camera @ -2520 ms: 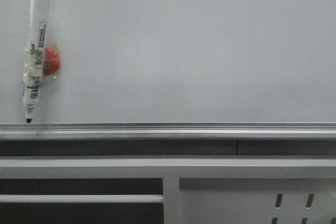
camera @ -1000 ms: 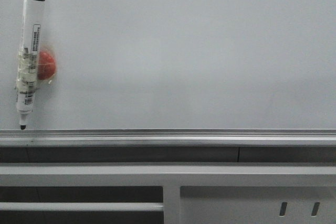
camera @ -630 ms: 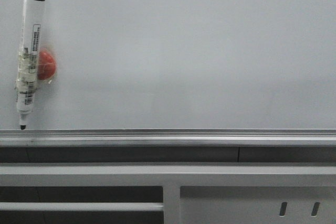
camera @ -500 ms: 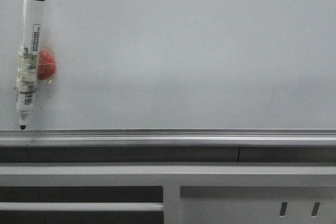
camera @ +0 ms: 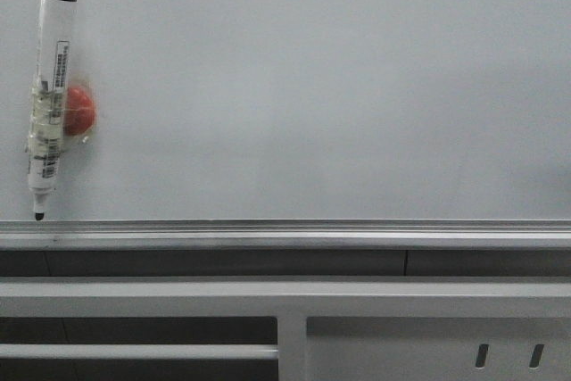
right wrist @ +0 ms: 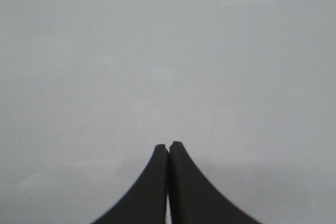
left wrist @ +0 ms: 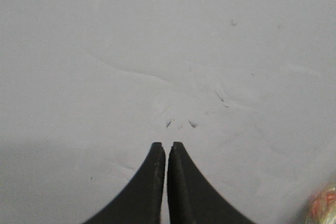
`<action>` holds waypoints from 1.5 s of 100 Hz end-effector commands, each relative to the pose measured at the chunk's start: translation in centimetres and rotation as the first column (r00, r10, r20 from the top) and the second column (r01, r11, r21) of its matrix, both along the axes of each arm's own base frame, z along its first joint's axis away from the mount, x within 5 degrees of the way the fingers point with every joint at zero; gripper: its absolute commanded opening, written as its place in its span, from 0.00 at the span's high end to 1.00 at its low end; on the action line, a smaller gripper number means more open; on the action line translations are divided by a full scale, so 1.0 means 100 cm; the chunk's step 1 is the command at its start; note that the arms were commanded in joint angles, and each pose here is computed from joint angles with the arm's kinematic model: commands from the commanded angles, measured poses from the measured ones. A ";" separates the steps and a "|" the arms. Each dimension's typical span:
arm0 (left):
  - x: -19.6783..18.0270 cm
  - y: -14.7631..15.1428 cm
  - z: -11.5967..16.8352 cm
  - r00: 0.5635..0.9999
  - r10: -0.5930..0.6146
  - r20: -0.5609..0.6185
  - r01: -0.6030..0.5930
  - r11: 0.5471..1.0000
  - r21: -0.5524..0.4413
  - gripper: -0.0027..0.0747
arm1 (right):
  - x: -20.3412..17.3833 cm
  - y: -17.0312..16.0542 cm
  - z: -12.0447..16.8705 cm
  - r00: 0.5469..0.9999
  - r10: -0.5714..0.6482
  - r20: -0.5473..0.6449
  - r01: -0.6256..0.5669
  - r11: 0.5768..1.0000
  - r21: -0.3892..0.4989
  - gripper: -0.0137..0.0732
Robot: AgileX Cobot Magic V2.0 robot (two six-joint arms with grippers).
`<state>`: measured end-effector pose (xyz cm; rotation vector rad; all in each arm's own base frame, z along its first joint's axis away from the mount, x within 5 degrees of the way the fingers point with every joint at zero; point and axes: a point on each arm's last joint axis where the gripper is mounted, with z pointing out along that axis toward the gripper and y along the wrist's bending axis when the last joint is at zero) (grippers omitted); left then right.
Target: Write number 1 on whiteboard
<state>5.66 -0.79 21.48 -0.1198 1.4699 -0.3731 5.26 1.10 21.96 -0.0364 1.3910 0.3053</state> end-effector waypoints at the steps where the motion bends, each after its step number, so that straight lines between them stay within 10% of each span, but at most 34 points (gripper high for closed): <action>1: 0.003 0.003 -0.007 1.000 0.027 0.001 -0.026 0.994 -0.110 0.99 | -0.001 -0.002 0.003 0.999 -0.005 0.053 0.000 0.996 0.085 0.90; 20: 0.004 0.006 -0.009 0.998 0.003 -0.070 -0.035 0.886 -0.462 0.99 | -0.002 -0.005 0.006 0.998 -0.007 0.064 -0.008 0.973 0.231 0.90; 34: 0.003 0.002 -0.006 0.995 -0.050 -0.091 0.000 0.874 -0.487 0.99 | -0.005 -0.005 0.020 0.998 0.012 0.056 -0.029 0.952 0.305 0.90; 59: -0.011 -0.012 0.055 0.986 -0.163 -0.020 0.161 0.983 -0.087 0.99 | -0.025 0.001 0.064 0.994 0.087 -0.068 -0.080 0.992 0.099 0.90; 80: -0.004 -0.024 0.088 0.958 -0.254 -0.130 0.277 0.936 0.217 0.83 | -0.041 0.001 0.089 0.995 0.086 -0.050 -0.091 0.988 -0.128 0.90; 99: 0.017 -0.033 0.082 0.916 -0.299 -0.269 0.366 0.897 0.247 0.55 | -0.043 0.003 0.087 0.991 0.103 -0.090 -0.119 0.974 -0.191 0.88; 124: 0.026 -0.045 0.077 0.870 -0.386 -0.306 0.479 0.808 0.343 0.54 | -0.043 0.004 0.087 0.989 0.109 -0.095 -0.125 0.975 -0.185 0.55; 150: 0.043 -0.054 0.069 0.838 -0.406 -0.364 0.525 0.781 0.337 0.54 | -0.039 0.005 0.087 0.988 0.109 -0.109 -0.128 0.975 -0.183 0.53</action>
